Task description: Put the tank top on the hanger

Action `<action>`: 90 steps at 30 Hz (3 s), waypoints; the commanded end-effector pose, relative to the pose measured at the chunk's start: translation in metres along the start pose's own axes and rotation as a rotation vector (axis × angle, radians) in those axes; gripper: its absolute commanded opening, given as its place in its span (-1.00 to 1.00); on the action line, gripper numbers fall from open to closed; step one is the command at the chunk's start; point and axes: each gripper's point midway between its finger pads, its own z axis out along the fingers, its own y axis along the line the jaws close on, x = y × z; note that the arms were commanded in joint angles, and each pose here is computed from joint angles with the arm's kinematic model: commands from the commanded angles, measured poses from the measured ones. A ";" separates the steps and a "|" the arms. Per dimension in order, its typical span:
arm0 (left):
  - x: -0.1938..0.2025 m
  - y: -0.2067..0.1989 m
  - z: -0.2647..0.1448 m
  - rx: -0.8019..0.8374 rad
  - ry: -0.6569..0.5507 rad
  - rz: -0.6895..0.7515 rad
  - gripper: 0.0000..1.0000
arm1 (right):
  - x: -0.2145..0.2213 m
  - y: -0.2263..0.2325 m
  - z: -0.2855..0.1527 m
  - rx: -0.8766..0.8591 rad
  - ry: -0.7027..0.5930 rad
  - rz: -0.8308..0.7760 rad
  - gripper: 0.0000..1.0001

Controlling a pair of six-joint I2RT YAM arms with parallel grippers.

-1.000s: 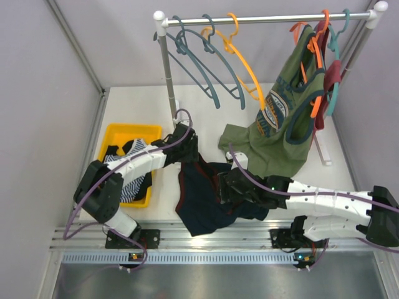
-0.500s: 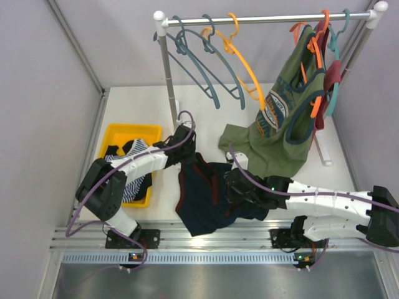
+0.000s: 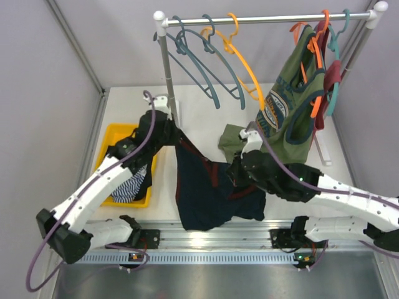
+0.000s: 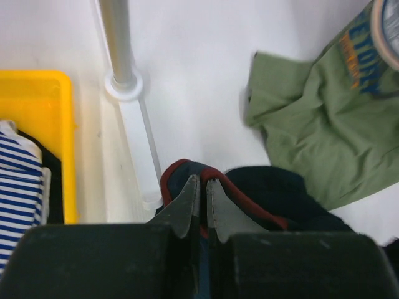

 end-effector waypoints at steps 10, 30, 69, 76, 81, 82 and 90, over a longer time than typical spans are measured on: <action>-0.169 -0.009 -0.153 0.028 -0.399 -0.013 -1.00 | -0.183 0.044 -0.114 -0.059 -0.393 -0.101 -1.00; -0.119 -0.034 -0.141 0.211 -0.277 -0.087 -1.00 | -0.156 -0.015 -0.130 -0.019 -0.426 0.053 -1.00; 0.119 -0.048 -0.069 0.133 0.127 -0.129 -0.16 | -0.066 -0.053 -0.082 0.035 -0.211 0.103 0.41; 0.110 -0.045 -0.078 0.131 0.116 -0.121 -0.16 | -0.184 -0.038 -0.137 0.132 -0.439 -0.088 0.33; 0.104 -0.045 -0.084 0.136 0.108 -0.111 -0.15 | -0.261 -0.024 -0.154 0.116 -0.556 -0.137 0.30; 0.103 -0.043 -0.084 0.132 0.106 -0.110 -0.15 | -0.272 -0.028 -0.153 0.124 -0.567 -0.157 0.30; 0.098 -0.048 -0.087 0.143 0.112 -0.081 -0.14 | -0.348 -0.027 -0.120 0.050 -0.619 -0.236 0.31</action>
